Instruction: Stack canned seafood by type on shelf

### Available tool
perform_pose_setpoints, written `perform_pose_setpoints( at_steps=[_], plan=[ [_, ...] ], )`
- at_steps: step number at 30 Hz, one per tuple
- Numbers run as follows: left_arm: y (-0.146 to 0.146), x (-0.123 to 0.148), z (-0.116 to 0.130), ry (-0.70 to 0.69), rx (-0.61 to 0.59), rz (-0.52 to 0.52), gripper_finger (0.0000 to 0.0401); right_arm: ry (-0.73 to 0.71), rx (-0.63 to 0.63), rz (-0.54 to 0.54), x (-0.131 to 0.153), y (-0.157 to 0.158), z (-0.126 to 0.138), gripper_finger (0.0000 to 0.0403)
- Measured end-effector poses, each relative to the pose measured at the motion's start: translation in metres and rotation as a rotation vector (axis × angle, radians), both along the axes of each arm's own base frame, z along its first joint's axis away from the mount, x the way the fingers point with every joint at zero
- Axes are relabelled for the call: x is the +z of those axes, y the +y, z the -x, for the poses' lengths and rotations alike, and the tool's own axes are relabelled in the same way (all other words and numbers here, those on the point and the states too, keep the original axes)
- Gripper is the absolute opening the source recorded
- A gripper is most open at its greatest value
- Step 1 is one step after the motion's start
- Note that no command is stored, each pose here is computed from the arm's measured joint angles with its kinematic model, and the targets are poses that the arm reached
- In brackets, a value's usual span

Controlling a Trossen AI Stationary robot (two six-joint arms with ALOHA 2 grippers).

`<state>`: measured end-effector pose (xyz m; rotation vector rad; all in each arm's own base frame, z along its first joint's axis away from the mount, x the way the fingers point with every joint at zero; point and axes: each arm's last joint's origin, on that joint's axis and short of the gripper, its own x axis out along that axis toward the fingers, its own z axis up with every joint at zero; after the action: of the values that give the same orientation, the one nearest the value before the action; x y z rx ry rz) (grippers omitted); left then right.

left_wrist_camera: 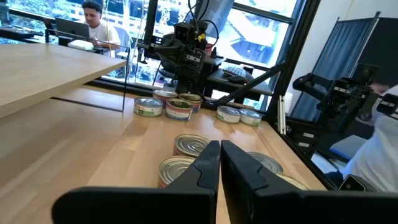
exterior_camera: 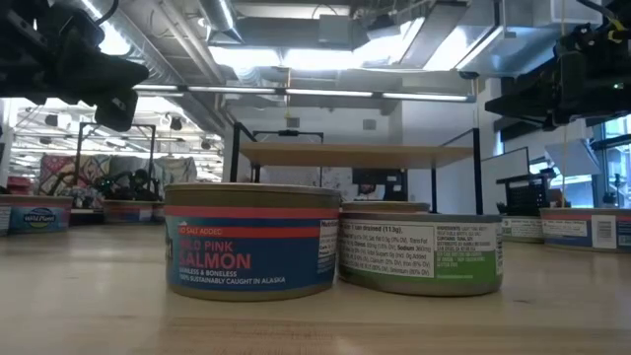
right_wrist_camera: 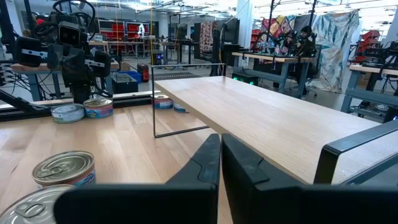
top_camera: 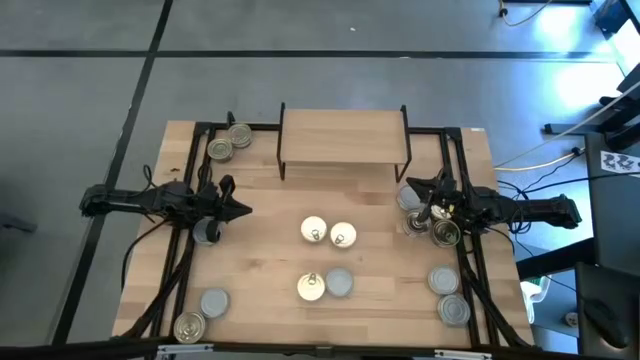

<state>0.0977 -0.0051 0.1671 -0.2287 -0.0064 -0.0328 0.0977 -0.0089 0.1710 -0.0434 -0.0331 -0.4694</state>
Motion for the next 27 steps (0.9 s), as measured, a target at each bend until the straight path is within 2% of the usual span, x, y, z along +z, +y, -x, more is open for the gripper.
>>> perform_pose_setpoints(
  at_steps=[6, 14, 21, 27],
  plan=[
    [0.001, 0.000, 0.000, -0.005, 0.027, -0.017, 0.0010, 0.000, 0.000, 0.000, 0.000, 0.000, 0.000, 0.0017],
    [0.005, 0.009, 0.001, -0.093, 0.159, -0.031, 0.0010, -0.004, 0.000, 0.000, 0.000, 0.000, 0.000, 0.0017],
    [0.005, 0.021, 0.003, -0.214, 0.172, -0.093, 0.0010, -0.004, 0.001, 0.000, 0.000, 0.000, 0.000, 0.0017],
    [0.005, 0.022, 0.003, -0.223, 0.185, -0.115, 0.0010, -0.012, 0.050, -0.004, 0.001, 0.001, -0.001, 0.0017]
  ],
)
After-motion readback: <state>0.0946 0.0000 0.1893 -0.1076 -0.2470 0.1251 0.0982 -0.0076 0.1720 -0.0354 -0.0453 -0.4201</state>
